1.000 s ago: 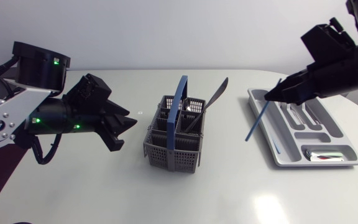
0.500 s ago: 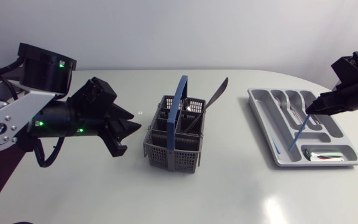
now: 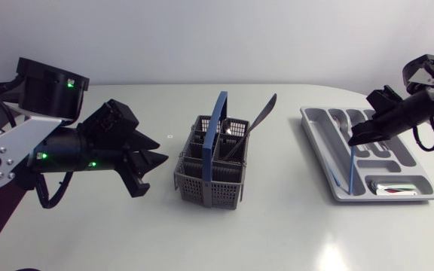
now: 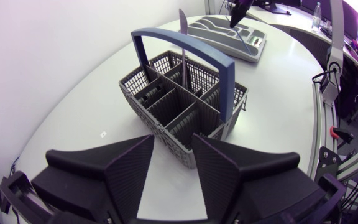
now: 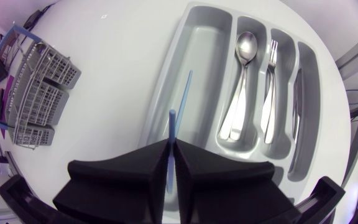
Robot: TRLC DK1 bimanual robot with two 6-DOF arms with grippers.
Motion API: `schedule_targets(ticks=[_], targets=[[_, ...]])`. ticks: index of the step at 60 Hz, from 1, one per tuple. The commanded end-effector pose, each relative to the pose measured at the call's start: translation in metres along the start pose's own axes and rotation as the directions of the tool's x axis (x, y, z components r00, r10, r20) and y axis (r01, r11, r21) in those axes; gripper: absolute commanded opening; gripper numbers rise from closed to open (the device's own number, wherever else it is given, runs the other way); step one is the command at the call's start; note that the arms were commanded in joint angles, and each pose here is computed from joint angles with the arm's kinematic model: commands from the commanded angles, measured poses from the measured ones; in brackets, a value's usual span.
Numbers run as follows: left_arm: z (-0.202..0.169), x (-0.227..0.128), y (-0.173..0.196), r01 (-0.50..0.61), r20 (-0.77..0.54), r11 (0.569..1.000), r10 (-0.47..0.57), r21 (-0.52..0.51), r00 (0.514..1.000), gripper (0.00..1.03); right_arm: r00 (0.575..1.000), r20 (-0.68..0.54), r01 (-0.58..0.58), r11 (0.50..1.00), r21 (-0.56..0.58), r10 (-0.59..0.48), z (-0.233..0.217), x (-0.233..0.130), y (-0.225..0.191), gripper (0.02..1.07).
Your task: Unload the cutlery basket into the drawer organizer.
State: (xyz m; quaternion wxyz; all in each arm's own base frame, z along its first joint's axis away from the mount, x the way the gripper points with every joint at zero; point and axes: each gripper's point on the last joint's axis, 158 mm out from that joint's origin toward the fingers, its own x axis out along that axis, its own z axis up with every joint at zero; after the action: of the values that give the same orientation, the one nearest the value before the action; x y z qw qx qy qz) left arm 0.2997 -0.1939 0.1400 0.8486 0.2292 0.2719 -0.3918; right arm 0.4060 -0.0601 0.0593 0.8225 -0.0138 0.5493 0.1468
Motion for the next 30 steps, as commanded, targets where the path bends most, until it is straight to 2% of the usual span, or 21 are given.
schedule_targets(ticks=[1, 15, 18, 23, 24, 30], targets=[[-0.01, 0.001, -0.008, 0.017, -0.022, 0.999, -0.016, 0.03, 1.0, 0.46, 1.0, -0.01, -0.005, 1.0, 0.028, 0.006, 0.009, 0.02, -0.006, 0.15], [-0.012, 0.003, -0.016, 0.035, -0.027, 0.998, -0.033, 0.052, 0.999, 0.46, 0.999, -0.031, 0.016, 0.998, 0.067, -0.014, 0.022, 0.065, -0.026, 0.17], [-0.014, 0.004, -0.018, 0.039, -0.03, 0.998, -0.037, 0.054, 0.999, 0.46, 0.999, -0.026, 0.021, 0.997, 0.072, -0.02, 0.024, 0.068, -0.028, 0.25], [-0.015, 0.005, -0.02, 0.045, -0.031, 0.997, -0.043, 0.059, 0.999, 0.46, 0.999, -0.018, 0.037, 0.997, 0.067, -0.036, 0.026, 0.068, -0.03, 0.45], [-0.015, 0.005, -0.02, 0.044, -0.03, 0.997, -0.042, 0.059, 0.999, 0.46, 0.999, -0.013, 0.045, 0.997, 0.063, -0.045, 0.027, 0.065, -0.03, 0.55], [-0.016, 0.006, -0.022, 0.049, -0.029, 0.997, -0.047, 0.062, 0.998, 0.46, 0.996, 0.039, 0.078, 0.996, 0.041, -0.08, 0.033, 0.045, -0.021, 0.74]])
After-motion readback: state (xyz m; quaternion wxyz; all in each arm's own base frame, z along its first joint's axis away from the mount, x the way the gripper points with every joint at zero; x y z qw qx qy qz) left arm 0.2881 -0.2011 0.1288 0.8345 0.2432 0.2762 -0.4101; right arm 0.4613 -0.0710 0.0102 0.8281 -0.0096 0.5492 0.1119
